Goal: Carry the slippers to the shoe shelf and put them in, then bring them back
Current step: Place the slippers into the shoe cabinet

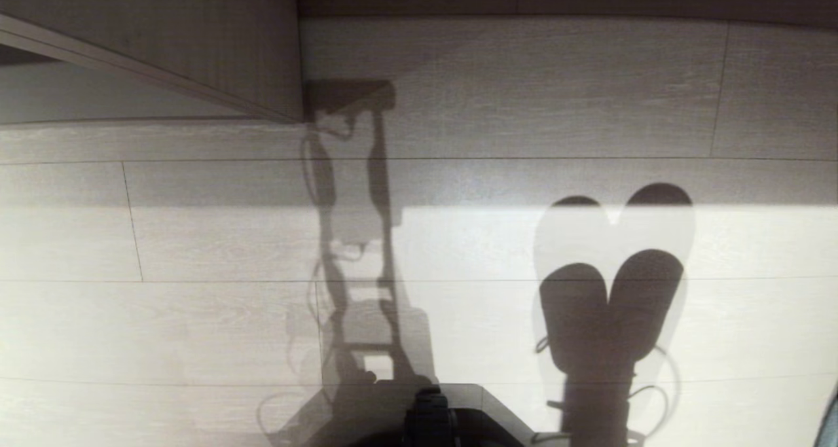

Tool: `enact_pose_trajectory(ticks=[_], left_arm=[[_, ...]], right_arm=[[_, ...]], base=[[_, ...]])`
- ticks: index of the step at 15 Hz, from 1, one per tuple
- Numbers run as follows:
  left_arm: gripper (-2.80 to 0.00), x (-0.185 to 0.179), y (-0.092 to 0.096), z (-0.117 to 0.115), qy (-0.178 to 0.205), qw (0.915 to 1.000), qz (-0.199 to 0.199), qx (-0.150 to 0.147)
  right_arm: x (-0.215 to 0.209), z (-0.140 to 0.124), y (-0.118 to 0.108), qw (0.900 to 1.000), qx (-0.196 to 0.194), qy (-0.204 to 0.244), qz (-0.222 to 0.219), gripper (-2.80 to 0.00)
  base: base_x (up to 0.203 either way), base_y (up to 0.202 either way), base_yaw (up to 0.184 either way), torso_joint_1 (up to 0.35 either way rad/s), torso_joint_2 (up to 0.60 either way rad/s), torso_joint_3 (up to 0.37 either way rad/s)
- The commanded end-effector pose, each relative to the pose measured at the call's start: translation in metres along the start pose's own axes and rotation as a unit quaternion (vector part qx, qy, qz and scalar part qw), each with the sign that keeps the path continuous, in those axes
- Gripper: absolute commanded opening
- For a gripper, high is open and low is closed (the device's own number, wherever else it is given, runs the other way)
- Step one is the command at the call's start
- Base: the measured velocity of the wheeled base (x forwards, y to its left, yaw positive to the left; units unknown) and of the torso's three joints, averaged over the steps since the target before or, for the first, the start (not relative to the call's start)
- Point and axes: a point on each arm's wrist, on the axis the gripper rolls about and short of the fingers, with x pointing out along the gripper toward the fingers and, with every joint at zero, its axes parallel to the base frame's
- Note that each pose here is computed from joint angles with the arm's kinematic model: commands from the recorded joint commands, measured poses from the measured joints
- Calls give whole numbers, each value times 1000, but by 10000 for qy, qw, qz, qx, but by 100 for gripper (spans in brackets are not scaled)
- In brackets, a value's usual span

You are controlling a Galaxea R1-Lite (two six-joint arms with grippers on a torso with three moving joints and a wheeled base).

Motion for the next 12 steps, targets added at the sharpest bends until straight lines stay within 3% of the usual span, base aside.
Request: enact_pose_trajectory(ticks=[1,3,5,8,12], left_arm=[[-280,0,0,0,-1,10000,8,0],[-280,0,0,0,-1,10000,8,0],[-280,0,0,0,-1,10000,8,8],[-280,0,0,0,7,10000,8,-30],[-280,0,0,0,-1,10000,8,-54]], right_arm=[[-4,-18,3,9999,-7,113,-11,-280],[-4,-20,3,9998,6,183,-35,-280],[-5,-32,4,9968,149,787,-75,-280],[-5,-32,4,9966,227,787,-95,-280],[-5,-32,4,9966,235,781,-105,-280]], base=[[0,0,0,0,0,0],[0,0,0,0,0,0],[0,0,0,0,0,0],[0,0,0,0,1,12],[0,0,0,1,3,169]])
